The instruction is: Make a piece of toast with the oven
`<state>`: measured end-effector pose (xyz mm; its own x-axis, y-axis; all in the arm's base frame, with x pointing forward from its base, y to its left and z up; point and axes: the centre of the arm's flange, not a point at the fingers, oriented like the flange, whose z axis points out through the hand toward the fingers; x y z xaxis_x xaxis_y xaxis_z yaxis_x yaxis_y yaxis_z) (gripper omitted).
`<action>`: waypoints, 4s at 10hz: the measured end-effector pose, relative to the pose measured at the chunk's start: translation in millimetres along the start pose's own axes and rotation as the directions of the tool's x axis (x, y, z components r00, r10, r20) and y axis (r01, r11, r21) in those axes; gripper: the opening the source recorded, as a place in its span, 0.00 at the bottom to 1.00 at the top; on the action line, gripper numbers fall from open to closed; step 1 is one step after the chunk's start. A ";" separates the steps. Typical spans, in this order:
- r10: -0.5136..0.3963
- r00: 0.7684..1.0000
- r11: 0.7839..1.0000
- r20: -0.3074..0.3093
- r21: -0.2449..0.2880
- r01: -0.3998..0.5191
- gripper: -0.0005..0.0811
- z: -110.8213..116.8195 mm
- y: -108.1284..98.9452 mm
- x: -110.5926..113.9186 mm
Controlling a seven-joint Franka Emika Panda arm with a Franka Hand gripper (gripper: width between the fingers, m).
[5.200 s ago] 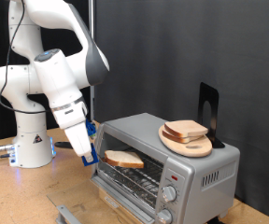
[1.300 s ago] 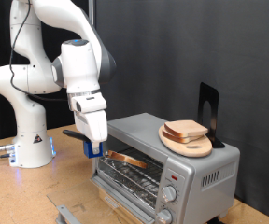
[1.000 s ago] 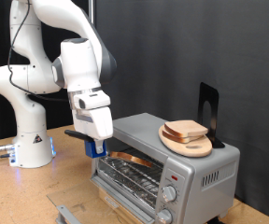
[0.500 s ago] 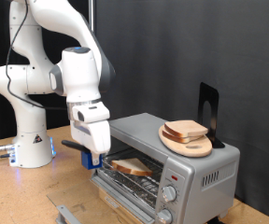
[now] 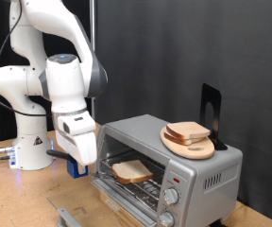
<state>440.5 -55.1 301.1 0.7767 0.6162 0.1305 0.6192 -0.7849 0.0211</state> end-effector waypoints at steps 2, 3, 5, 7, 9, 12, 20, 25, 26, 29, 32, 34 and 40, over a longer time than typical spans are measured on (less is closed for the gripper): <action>0.017 1.000 1.000 -0.005 0.014 -0.017 0.34 -6.2 2.7 -1.7; 0.025 1.000 1.000 -0.009 0.018 -0.024 0.34 -10.6 4.4 -1.1; 0.031 0.999 0.999 -0.012 0.023 -0.031 0.34 -17.5 7.7 1.3; 0.041 0.999 0.999 -0.014 0.023 -0.040 0.34 -22.0 10.1 5.1; 0.058 0.998 0.998 -0.005 0.021 -0.058 0.34 -23.2 10.2 7.2; 0.062 0.998 0.997 0.003 0.034 -0.062 0.34 -23.3 13.3 3.1; 0.140 0.989 0.989 0.044 0.034 -0.142 0.34 -16.4 7.4 6.9; 0.147 0.987 0.988 0.069 0.047 -0.150 0.34 -5.3 -16.0 17.3; 0.142 0.987 0.988 0.073 0.049 -0.146 0.34 -3.0 -20.0 18.3; 0.152 0.988 0.985 0.032 0.076 -0.154 0.34 -1.0 -21.4 16.7; 0.183 0.980 0.972 -0.076 0.166 -0.168 0.34 -12.6 1.1 -3.3; 0.202 0.975 0.965 -0.092 0.190 -0.181 0.34 -24.3 25.1 -21.0; 0.247 0.966 0.944 -0.071 0.243 -0.224 0.34 -37.2 51.4 -44.0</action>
<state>433.8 -124.9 333.3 0.8955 0.3969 0.2017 0.4388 -0.8631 -0.2500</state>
